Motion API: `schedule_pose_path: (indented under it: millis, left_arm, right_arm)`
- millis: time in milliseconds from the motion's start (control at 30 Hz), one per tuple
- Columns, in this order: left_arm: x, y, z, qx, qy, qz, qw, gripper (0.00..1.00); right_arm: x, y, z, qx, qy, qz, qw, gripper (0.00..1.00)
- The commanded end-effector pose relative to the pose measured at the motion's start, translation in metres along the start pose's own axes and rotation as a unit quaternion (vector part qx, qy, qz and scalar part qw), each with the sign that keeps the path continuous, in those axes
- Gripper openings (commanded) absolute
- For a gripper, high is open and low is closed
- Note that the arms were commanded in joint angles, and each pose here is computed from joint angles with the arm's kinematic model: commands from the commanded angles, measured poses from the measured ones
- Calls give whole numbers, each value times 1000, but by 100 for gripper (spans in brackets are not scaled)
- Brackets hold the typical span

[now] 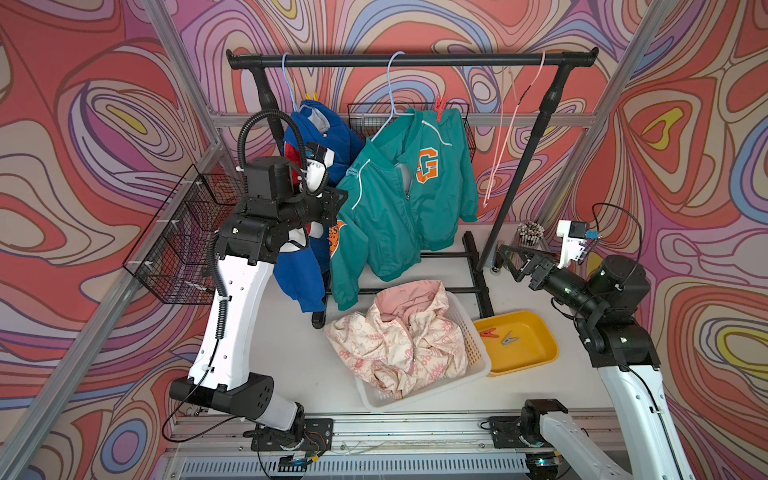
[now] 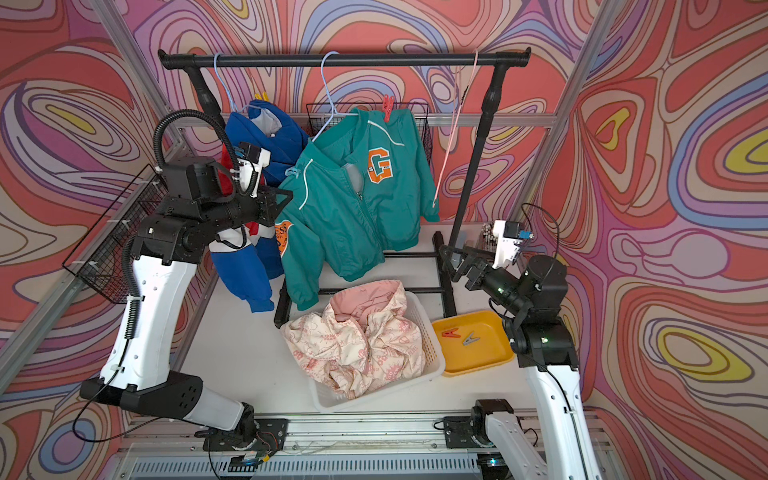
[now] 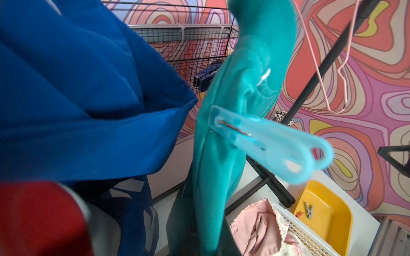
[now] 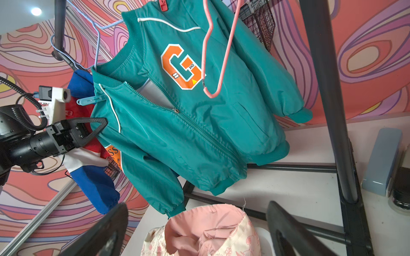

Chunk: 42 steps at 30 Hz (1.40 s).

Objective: Remove the clothespins securing jackets to the hanger
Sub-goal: Pick up the hanger from the clothesline.

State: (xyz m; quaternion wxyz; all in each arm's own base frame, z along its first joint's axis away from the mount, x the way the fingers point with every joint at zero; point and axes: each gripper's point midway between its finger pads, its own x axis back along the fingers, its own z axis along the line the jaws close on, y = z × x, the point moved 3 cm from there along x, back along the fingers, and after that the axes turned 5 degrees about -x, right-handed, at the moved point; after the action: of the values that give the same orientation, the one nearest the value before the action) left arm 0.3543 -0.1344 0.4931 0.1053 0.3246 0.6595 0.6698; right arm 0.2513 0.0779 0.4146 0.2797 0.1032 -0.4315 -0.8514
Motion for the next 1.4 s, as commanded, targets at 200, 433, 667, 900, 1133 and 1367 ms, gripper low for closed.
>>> schedule_pose_path:
  millis: [200,433,667,900,1133,1367]
  left_arm:
    - [34,30,-21,70,-37,-74,994,0]
    - [87,54,-38,83,-27,-135,987,0]
    - [137,90,-59,75,-43,-199,976,0]
    - [175,111,-77,71,-67,-251,963,0]
    - [207,107,-93,66,-79,-269,958,0]
    - [204,87,-106,98,-134,-248,954,0]
  right_arm:
    - [-12,-9,-10,-23,9,18,1000,98]
    - [-31,-28,-17,6,-43,45,998,98]
    - [-61,-43,8,52,-35,57,996,98]
    - [-86,-68,11,65,-35,83,994,98]
    - [-86,-70,8,61,-39,82,994,98]
    - [-71,-70,5,64,-54,76,994,98]
